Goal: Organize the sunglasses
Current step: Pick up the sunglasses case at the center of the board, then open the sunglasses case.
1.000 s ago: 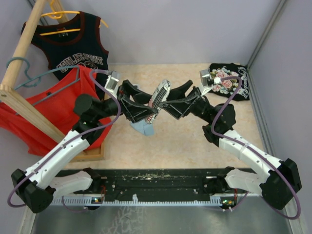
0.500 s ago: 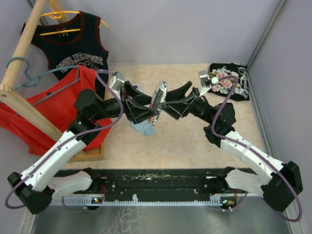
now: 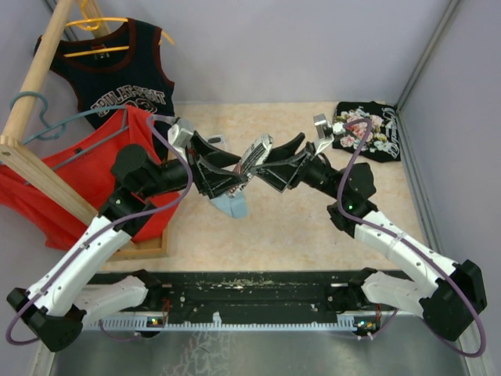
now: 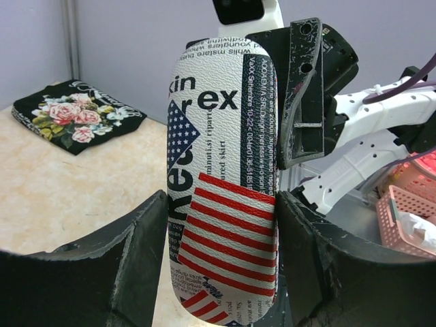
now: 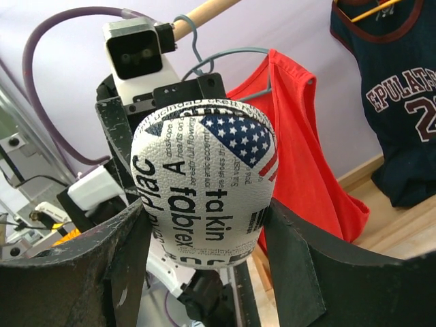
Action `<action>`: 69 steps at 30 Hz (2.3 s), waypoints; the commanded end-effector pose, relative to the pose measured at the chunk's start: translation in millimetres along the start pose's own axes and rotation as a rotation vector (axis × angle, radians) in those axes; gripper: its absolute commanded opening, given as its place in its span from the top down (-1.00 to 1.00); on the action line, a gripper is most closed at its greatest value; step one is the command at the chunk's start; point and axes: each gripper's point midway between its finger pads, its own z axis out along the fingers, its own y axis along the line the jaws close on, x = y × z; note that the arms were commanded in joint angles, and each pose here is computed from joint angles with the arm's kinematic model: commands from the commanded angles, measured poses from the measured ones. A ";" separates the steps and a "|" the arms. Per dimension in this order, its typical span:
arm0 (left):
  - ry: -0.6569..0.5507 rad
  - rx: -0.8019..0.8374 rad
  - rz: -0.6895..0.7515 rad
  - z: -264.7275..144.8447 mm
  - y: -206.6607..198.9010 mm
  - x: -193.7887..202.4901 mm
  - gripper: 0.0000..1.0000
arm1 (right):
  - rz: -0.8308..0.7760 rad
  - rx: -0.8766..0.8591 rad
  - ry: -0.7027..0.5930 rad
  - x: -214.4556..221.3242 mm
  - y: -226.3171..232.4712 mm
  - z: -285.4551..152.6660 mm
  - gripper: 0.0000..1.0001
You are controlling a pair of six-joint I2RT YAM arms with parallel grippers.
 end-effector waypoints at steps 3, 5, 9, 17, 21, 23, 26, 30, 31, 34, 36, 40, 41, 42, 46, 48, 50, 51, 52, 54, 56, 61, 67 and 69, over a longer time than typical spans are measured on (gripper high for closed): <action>-0.120 -0.159 0.122 -12.9 27.8 -43.2 -0.12 | -0.096 -0.149 -0.029 -27.6 55.6 -4.3 1.00; -0.120 -0.144 0.122 -12.9 24.7 -44.6 -0.13 | -0.107 -0.140 -0.020 -26.7 54.5 -4.3 1.00; -0.102 -0.110 0.119 -11.0 19.8 -41.7 -0.14 | -0.140 -0.120 -0.002 -27.1 53.2 -4.2 1.00; -0.074 -0.098 0.123 -11.5 19.8 -33.7 -0.16 | -0.153 -0.078 0.005 -29.7 49.8 -4.9 1.00; -0.061 -0.033 0.138 -10.6 7.9 -32.9 -0.27 | -0.145 0.061 0.028 -27.6 23.3 -3.3 1.00; -0.039 -0.033 0.146 -9.8 6.5 -30.2 -0.36 | -0.147 0.124 0.040 -27.2 10.8 -2.5 1.00; -0.001 -0.023 0.158 -4.5 0.5 -21.3 -0.38 | -0.153 0.182 0.058 -25.3 -3.1 -1.3 1.00; -0.006 0.012 0.152 -2.5 -10.0 -16.2 -0.40 | -0.149 0.190 0.075 -21.1 -8.3 0.1 1.00; -0.005 0.013 0.151 -2.1 -9.9 -15.4 -0.40 | -0.148 0.181 0.073 -20.4 -7.3 0.2 1.00; 0.009 0.012 0.140 0.7 -6.7 -10.1 -0.40 | -0.140 0.146 0.073 -19.8 -1.2 1.7 1.00; 0.016 0.005 0.134 3.0 -3.1 -6.9 -0.40 | -0.141 0.121 0.077 -19.4 3.3 2.3 1.00; 0.014 -0.018 0.136 4.4 3.3 -4.7 -0.40 | -0.144 0.089 0.079 -19.5 11.1 1.1 1.00; 0.015 -0.019 0.136 4.4 3.8 -4.1 -0.40 | -0.146 0.085 0.079 -19.8 12.4 0.8 1.00; 0.016 -0.021 0.135 4.6 4.4 -3.5 -0.40 | -0.147 0.079 0.079 -20.1 14.4 0.5 1.00; 0.029 -0.011 0.127 6.3 4.9 1.5 -0.39 | -0.146 0.062 0.080 -21.3 19.3 0.8 1.00; 0.034 -0.003 0.124 6.6 4.4 3.6 -0.38 | -0.147 0.062 0.077 -22.5 19.7 1.0 1.00; 0.040 -0.003 0.121 6.6 4.8 5.3 -0.37 | -0.146 0.057 0.077 -22.8 21.0 1.2 1.00; 0.045 -0.005 0.119 6.4 5.3 6.9 -0.36 | -0.145 0.053 0.076 -23.1 21.9 1.3 1.00; 0.048 -0.005 0.118 6.0 5.2 8.3 -0.35 | -0.145 0.051 0.074 -23.6 22.5 1.3 1.00; 0.055 -0.006 0.115 4.8 5.3 11.1 -0.34 | -0.145 0.051 0.071 -24.4 23.4 1.0 1.00; 0.060 -0.008 0.115 3.4 5.3 12.4 -0.33 | -0.145 0.055 0.068 -25.1 23.2 0.8 1.00; 0.062 -0.019 0.120 0.4 5.8 13.6 -0.29 | -0.147 0.058 0.066 -26.1 23.8 0.5 1.00; 0.065 -0.052 0.121 -0.8 12.3 16.6 -0.27 | -0.148 0.043 0.070 -26.1 27.9 0.1 1.00; 0.057 -0.070 0.120 -1.5 14.3 14.6 -0.26 | -0.150 0.036 0.074 -25.9 29.3 -0.2 1.00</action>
